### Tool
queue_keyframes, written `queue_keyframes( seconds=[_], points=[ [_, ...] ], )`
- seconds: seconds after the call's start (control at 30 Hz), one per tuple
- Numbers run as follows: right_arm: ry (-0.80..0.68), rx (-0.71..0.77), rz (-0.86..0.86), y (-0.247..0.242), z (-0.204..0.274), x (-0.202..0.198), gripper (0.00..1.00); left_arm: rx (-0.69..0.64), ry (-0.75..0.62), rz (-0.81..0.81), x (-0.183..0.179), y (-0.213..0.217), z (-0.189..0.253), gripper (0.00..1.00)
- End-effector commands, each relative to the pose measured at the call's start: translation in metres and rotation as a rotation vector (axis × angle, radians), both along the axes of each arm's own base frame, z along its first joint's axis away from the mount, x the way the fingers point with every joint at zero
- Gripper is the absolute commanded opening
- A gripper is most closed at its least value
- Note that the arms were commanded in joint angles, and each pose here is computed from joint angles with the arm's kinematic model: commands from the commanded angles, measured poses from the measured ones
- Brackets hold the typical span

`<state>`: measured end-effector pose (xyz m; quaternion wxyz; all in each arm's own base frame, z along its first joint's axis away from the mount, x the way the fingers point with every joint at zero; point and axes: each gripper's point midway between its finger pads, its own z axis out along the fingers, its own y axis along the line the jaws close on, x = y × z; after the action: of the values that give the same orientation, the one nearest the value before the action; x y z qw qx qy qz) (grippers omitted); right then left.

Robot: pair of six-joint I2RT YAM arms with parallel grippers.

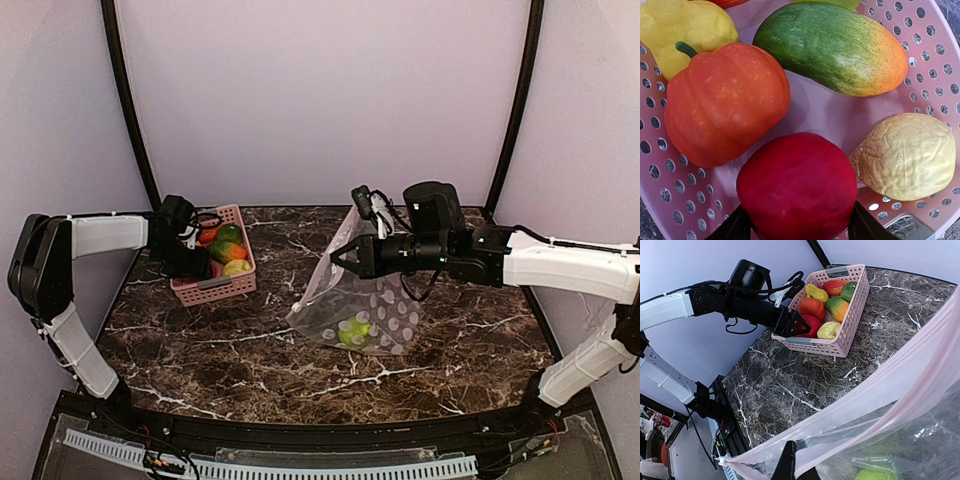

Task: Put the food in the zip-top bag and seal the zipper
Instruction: Pick up the fake fruit from the bin.

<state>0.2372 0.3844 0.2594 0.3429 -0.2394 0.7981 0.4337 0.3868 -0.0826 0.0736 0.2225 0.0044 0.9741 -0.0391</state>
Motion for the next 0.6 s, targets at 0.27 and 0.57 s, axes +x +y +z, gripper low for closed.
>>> queue_keyframes(
  seconds=[0.27, 0.57],
  points=[
    [-0.012, 0.020, -0.005, 0.002, 0.005, -0.001, 0.00, -0.032, -0.253, -0.023, -0.004, 0.004, 0.072, 0.62],
    [-0.008, -0.001, -0.004, 0.005, 0.002, 0.000, 0.00, -0.249, -0.467, -0.207, -0.023, -0.035, 0.139, 0.60]
  ],
)
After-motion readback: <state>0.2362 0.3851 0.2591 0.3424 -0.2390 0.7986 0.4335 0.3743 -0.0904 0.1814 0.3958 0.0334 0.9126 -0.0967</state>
